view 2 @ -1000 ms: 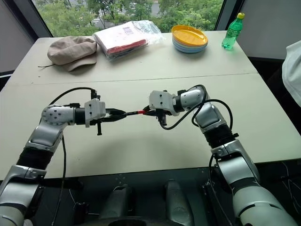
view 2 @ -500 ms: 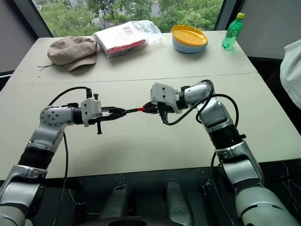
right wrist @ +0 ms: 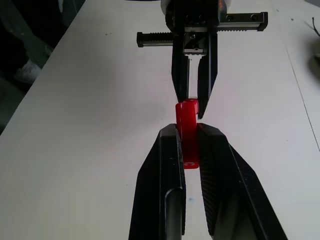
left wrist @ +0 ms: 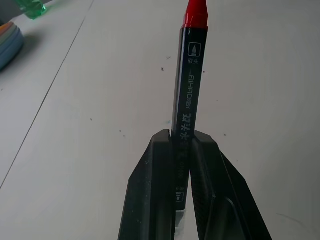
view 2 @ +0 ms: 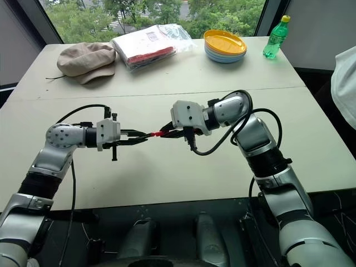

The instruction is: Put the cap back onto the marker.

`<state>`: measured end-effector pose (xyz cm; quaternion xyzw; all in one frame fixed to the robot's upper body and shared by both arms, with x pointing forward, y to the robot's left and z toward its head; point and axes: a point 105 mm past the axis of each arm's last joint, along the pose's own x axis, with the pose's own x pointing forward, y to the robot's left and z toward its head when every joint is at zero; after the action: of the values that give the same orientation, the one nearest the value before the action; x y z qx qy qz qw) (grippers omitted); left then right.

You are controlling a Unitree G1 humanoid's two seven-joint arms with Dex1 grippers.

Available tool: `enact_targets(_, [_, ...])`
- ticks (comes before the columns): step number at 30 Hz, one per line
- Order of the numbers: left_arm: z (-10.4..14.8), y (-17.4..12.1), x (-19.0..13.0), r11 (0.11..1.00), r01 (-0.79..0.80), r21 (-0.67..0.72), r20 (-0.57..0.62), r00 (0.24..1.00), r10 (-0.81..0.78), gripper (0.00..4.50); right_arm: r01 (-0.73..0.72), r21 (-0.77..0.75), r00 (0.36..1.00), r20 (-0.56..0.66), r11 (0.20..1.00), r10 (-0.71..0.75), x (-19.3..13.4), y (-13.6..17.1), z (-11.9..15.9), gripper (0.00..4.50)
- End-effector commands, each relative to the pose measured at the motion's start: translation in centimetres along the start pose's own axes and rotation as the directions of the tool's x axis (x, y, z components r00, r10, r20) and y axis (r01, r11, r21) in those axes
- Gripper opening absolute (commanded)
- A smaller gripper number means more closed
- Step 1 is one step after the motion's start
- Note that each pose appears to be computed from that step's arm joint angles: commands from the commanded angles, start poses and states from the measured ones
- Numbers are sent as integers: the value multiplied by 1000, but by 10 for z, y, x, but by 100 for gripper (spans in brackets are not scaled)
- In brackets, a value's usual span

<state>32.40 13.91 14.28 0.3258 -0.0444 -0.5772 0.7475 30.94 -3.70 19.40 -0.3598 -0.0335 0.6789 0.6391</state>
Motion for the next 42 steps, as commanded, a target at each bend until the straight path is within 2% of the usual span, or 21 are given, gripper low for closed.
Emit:
enact_targets(1, [22, 21, -5, 994, -78, 70, 42, 996, 76, 0, -96, -62, 995, 34, 993, 98, 17, 15, 11, 6])
enact_targets(14, [37, 22, -7, 993, -86, 82, 63, 995, 81, 0, -74, -76, 996, -62, 994, 69, 22, 14, -19, 6])
enact_targets(25, [40, 23, -9, 992, -90, 87, 63, 994, 85, 0, -78, -78, 989, -130, 994, 68, 25, 16, -42, 6])
enact_targets(42, [39, 22, -8, 994, -92, 53, 68, 994, 88, 0, -10, -90, 993, -120, 996, -1, 32, 1, -41, 6])
